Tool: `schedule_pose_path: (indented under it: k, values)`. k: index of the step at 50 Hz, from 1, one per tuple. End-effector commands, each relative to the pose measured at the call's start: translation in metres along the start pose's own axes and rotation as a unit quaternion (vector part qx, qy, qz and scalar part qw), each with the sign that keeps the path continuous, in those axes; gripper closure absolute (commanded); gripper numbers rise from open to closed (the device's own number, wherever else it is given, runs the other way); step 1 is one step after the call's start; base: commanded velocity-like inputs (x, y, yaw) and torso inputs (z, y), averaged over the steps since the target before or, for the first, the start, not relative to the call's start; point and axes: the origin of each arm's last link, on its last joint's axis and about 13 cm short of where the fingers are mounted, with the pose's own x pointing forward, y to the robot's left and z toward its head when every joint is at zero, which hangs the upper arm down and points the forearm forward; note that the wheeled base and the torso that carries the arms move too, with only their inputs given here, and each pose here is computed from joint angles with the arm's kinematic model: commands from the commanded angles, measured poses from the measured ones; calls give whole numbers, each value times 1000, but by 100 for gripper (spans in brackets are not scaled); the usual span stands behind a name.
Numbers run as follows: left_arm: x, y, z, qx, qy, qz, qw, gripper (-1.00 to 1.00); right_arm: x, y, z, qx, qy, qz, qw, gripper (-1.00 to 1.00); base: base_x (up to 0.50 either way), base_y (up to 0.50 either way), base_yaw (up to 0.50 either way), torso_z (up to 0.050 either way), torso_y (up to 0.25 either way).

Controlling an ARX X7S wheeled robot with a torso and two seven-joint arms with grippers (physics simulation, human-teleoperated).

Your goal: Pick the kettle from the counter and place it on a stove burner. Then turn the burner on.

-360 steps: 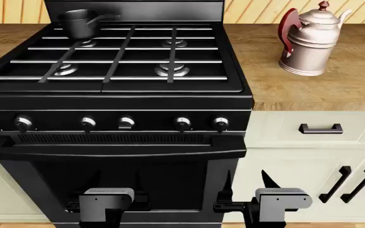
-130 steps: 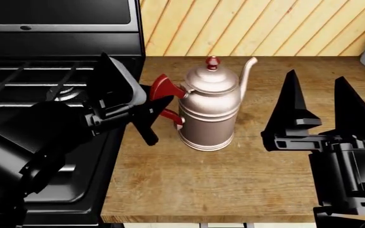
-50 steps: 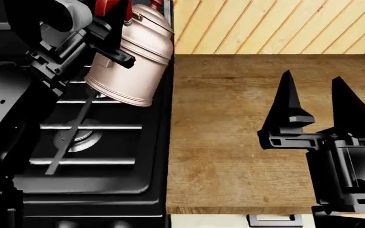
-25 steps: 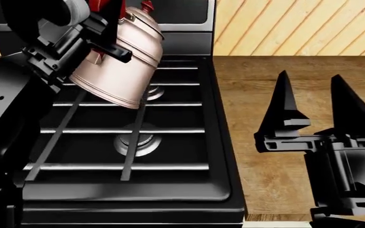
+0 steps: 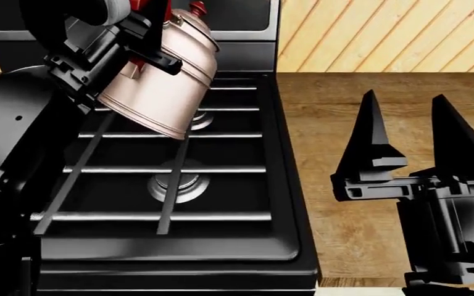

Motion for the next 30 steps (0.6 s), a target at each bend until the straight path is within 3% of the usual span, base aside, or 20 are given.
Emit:
schedule_pose_path:
  k: [1, 14, 30]
  values:
    - [13, 0, 0, -7, -12, 12, 1000, 100, 0, 0, 0, 3, -3, 1, 1000, -100, 0, 0, 0, 15, 0]
    - [28, -9, -15, -25, -16, 17, 999, 100, 0, -1, 1, 7, -5, -1, 1000, -100, 0, 0, 0, 0, 1]
    - [25, -20, -34, -43, -5, 8, 999, 100, 0, -2, 1, 9, -6, -2, 1000, -100, 0, 0, 0, 0, 1]
